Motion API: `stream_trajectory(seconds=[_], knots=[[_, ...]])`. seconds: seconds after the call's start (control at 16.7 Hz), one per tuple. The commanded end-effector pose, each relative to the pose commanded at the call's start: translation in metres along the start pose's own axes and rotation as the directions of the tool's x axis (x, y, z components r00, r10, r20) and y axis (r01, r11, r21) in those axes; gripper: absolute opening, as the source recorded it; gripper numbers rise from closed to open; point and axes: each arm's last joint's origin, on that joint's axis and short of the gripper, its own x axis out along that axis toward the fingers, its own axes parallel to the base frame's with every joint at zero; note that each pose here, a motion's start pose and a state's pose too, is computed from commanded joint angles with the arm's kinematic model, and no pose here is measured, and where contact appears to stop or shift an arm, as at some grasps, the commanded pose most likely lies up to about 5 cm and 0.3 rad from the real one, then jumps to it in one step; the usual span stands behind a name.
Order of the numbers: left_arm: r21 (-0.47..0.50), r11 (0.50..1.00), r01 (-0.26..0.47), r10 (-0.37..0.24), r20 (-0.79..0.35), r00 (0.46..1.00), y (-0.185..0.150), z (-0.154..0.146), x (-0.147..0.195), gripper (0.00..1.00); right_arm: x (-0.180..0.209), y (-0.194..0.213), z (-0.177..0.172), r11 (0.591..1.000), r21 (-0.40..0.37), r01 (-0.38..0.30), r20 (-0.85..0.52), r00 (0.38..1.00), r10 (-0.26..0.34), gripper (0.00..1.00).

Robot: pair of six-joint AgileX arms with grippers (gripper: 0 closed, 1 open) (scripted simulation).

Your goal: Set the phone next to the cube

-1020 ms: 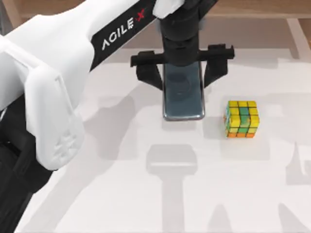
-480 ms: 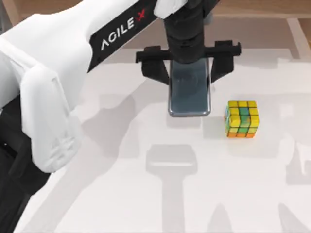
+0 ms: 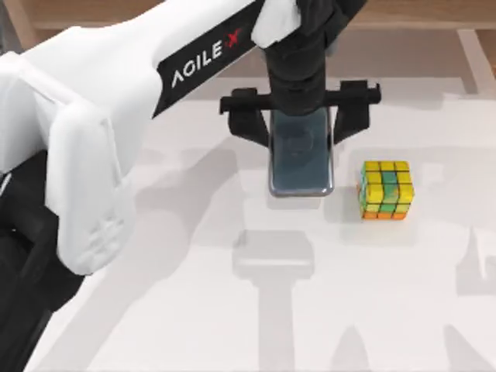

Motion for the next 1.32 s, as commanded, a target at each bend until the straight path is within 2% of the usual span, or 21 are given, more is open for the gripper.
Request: stream_trajectory(seconds=[0.48,0.84,1.32], knots=[[-0.026,0.992,-0.121,0.117,-0.144,0.983,0.016,-0.008,0.081,0.00,0.000,0.000,0.000,1.000,0.000,0.000,0.000,1.000,0.000,1.00],[-0.025,0.992,-0.125,0.120,-0.148,0.982,0.017,-0.008,0.083,0.00,0.000,0.000,0.000,1.000,0.000,0.000,0.000,1.000,0.000,1.00],[-0.025,0.992,-0.125,0.120,-0.148,0.982,0.017,-0.008,0.083,0.60,0.000,0.000,0.000,1.000,0.000,0.000,0.000,1.000,0.000,1.00]])
